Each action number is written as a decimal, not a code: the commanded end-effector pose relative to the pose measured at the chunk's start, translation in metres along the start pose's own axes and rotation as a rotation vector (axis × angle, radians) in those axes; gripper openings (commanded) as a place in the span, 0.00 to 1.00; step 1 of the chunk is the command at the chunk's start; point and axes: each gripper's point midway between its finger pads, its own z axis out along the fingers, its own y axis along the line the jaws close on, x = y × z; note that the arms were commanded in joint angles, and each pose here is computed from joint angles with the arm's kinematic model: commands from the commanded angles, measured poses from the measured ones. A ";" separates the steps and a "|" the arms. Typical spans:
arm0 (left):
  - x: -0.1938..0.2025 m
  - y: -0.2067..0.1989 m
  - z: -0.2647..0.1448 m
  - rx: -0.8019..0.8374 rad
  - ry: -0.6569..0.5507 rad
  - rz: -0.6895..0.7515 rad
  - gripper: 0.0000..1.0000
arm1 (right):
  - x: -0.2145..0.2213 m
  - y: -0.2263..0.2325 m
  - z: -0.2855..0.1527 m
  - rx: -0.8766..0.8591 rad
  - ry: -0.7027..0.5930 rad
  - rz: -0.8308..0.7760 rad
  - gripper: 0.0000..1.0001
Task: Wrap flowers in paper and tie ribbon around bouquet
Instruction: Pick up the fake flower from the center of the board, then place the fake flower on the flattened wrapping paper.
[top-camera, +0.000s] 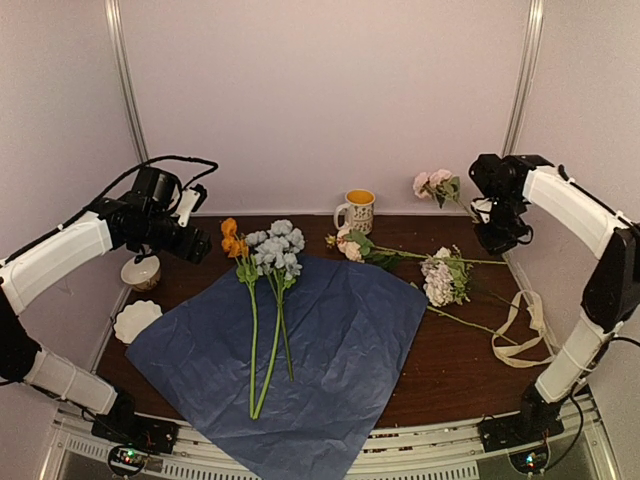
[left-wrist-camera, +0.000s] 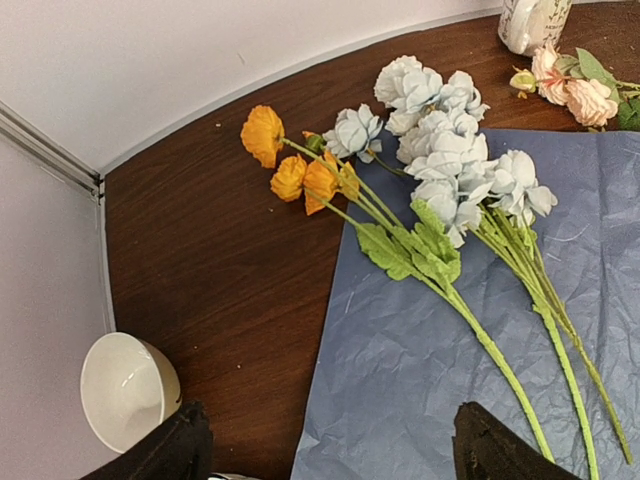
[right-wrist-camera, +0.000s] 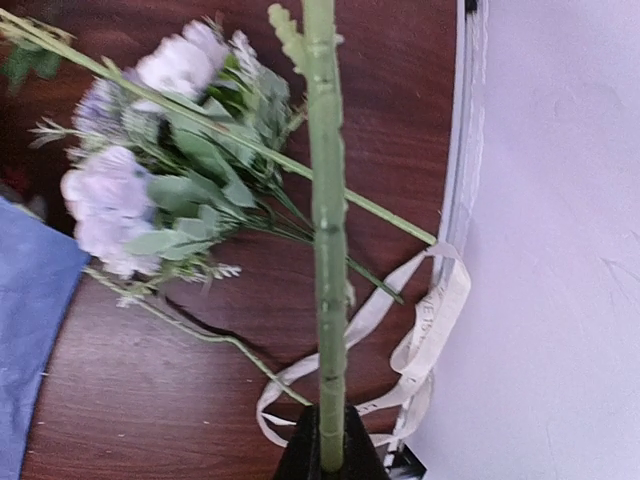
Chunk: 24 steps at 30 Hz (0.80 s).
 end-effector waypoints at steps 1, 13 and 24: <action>-0.005 -0.003 0.001 0.014 -0.019 0.012 0.86 | -0.029 0.066 -0.057 -0.294 -0.245 0.080 0.00; -0.003 -0.002 0.003 0.008 -0.008 0.017 0.86 | -0.058 0.348 -0.172 -1.178 -0.464 0.290 0.00; -0.003 0.001 0.001 -0.010 -0.011 0.022 0.86 | -0.017 0.465 -0.131 -1.263 -0.198 0.324 0.00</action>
